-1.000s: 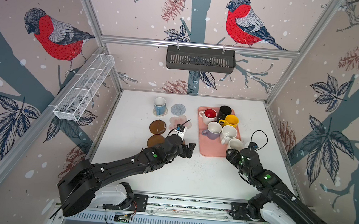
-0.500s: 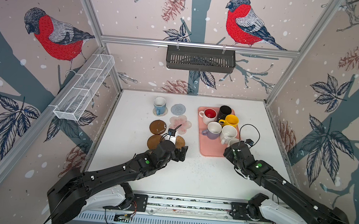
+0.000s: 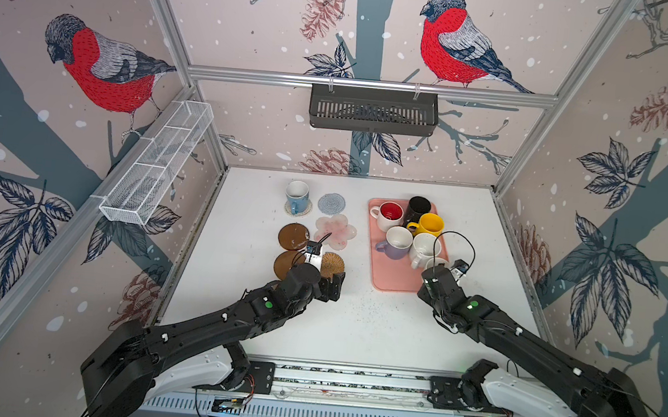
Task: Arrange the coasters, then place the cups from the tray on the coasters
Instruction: 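Close the right gripper on the plain white mug's rim while the left gripper withdraws, then lift the plain white mug off the tray with the right gripper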
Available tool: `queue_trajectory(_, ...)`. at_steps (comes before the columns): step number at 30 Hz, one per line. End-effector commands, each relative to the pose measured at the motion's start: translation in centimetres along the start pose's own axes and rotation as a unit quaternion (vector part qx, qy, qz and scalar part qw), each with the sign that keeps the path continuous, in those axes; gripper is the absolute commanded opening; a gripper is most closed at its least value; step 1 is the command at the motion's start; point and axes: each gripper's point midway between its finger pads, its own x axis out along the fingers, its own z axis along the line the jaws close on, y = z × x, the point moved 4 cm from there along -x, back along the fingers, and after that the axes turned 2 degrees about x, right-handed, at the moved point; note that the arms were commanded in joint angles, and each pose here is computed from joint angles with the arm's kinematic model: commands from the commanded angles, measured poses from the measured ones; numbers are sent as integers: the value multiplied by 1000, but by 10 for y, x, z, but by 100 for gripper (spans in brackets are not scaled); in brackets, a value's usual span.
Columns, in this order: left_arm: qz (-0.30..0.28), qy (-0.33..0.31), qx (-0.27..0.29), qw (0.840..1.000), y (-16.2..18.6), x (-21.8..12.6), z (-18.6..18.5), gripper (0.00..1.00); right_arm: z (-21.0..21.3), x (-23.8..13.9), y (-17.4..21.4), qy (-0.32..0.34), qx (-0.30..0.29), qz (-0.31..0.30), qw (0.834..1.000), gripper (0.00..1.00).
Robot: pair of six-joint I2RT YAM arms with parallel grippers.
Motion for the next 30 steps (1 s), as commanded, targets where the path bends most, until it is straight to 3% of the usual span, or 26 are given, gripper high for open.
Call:
queue_trajectory(1, -9, 2, -1, 1000, -4, 0, 0, 95, -3, -2, -4, 15, -26, -13, 999, 37)
queue_trajectory(4, -7, -1, 0, 1000, -8, 1, 1, 95, -4, -1, -3, 28, -42, -8, 999, 33)
queue_trajectory(18, -8, -16, 0, 1000, -20, -3, 8, 95, 2, 10, 3, 39, -92, 12, 995, 37)
queue_trajectory(30, -6, -24, 3, 1000, -27, -4, 9, 95, 0, 19, 1, 49, -106, 15, 993, 28)
